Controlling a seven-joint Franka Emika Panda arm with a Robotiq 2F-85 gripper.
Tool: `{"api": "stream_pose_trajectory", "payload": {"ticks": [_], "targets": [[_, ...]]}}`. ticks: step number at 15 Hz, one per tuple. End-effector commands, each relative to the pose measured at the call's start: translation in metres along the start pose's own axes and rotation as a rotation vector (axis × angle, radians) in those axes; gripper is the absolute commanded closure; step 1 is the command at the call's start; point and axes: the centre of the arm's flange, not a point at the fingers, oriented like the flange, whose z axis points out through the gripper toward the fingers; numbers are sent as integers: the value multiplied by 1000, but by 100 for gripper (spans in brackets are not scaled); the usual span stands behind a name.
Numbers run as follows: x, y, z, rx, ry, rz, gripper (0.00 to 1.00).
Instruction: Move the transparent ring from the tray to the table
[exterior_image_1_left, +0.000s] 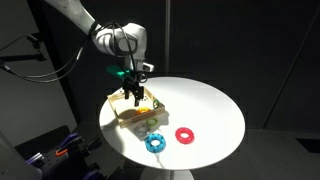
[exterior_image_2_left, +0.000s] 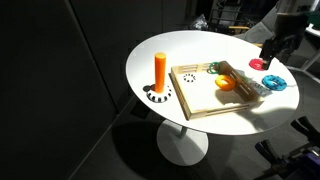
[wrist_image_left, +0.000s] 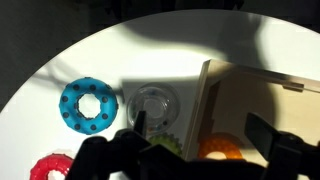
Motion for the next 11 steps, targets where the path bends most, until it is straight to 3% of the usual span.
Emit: {"api": "stream_pose_trajectory", "payload": {"ticks": [1, 8, 11], "targets": [[-2, -8, -51, -6, 15, 22, 0], [-12, -24, -120, -17, 148, 61, 0], [-10, -24, -115, 4, 154, 46, 0]]}}
